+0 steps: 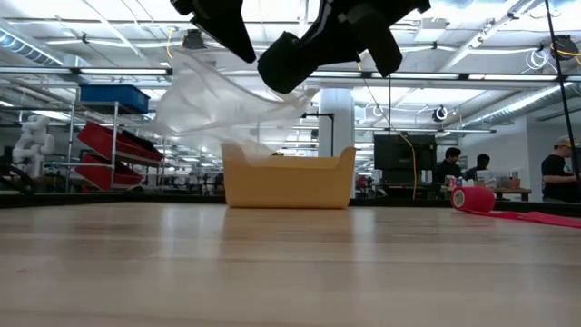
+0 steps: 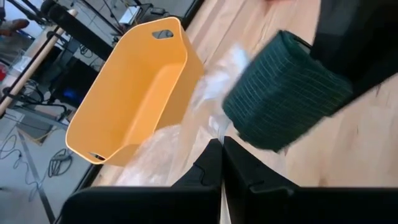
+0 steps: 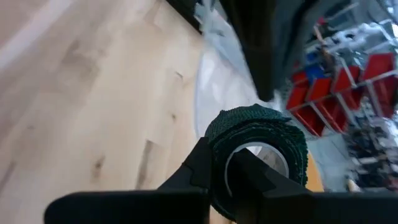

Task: Roll bandage
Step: Put the rolled green bandage into the transparent zip bag

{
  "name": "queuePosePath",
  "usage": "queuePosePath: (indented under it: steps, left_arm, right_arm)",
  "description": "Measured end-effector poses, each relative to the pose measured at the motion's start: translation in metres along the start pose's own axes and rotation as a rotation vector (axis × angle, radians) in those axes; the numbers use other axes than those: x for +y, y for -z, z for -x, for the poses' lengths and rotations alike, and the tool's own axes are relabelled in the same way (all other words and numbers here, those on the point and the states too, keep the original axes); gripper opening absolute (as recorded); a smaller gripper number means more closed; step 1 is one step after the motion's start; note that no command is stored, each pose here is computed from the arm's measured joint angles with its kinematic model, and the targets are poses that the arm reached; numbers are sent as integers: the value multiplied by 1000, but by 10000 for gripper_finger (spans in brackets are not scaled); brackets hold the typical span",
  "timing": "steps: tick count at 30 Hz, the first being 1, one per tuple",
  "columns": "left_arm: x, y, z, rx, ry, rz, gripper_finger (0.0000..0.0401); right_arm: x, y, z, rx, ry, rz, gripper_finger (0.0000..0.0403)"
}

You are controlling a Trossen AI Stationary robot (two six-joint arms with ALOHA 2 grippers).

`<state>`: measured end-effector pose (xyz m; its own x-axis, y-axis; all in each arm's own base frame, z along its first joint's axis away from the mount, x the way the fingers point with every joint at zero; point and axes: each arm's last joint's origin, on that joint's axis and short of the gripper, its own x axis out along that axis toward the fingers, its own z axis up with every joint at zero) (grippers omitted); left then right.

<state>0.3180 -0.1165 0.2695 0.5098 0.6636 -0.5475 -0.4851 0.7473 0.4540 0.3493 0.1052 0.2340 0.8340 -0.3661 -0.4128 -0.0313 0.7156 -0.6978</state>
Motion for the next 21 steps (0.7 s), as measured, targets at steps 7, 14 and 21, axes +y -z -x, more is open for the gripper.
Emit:
queuePosePath:
  steps: [7, 14, 21]
  left_arm:
    - [1, 0, 0, -12, -18, -1, 2]
    - [3, -2, -4, -8, -30, 8, 2]
    - [4, -2, -4, -10, -34, 11, 2]
  right_arm:
    - [1, -1, 0, -26, -47, 8, 22]
    - [4, 1, 0, -40, -119, 31, 22]
    - [5, 1, 0, -41, -123, 32, 22]
